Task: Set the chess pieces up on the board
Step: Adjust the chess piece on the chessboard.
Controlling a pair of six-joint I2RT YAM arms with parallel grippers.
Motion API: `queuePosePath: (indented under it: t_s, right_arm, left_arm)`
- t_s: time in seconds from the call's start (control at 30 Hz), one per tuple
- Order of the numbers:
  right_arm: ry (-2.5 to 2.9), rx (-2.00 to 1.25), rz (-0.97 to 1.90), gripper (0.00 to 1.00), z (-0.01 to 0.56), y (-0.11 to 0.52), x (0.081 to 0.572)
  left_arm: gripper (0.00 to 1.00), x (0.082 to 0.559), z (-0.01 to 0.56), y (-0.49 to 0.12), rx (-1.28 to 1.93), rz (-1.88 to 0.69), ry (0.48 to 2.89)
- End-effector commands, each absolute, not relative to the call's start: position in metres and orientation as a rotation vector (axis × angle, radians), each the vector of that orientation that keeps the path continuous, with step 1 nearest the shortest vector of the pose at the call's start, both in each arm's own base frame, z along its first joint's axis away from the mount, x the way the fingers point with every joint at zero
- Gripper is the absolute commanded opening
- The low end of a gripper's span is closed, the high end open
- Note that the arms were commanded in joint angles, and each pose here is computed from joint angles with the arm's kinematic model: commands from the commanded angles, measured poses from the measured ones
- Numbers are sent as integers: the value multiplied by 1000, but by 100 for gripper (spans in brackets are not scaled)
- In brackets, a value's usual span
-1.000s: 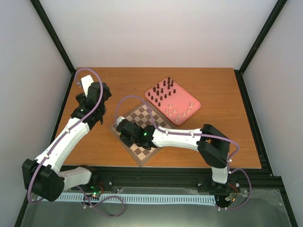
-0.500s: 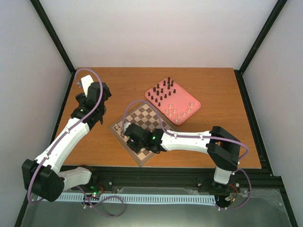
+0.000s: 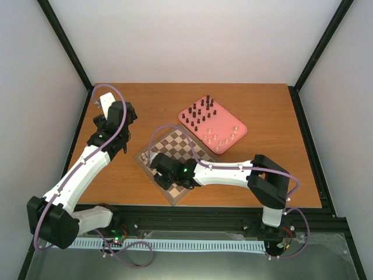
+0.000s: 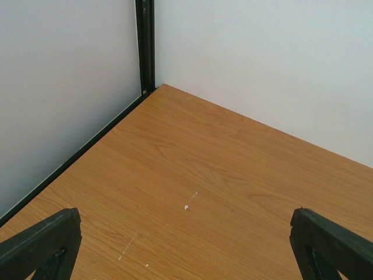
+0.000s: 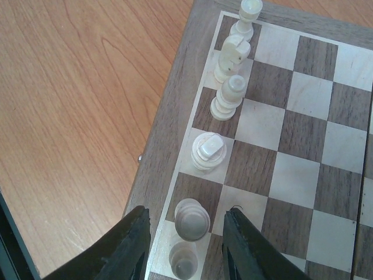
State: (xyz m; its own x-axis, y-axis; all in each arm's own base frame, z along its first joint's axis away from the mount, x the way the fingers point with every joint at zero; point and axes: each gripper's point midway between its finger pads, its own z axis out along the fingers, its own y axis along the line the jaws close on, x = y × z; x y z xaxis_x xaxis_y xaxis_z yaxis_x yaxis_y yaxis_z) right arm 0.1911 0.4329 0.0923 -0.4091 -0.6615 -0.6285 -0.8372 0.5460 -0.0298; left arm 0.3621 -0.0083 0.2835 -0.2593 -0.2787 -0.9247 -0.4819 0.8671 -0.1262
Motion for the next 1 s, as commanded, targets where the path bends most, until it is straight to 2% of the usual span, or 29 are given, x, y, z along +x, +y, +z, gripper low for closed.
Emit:
queuePosePath:
  t_s: [0.0,0.13,0.8,0.97]
  right_arm:
    - [2186,-1208,385,34,93,441,190]
    - [2189,-1201,379,28,94,440,191]
    - [2207,-1204,336,28,83,440,195]
    - [2208,-1198,328,18,83,439,196]
  left_arm:
    - [100,365,294,-7,-586,197,1826]
    - [100,365,294,-7,-587,200,1824]
    - [100,366,292,-7,-587,202,1827]
    - [100,366,293,-7,-588,200,1826]
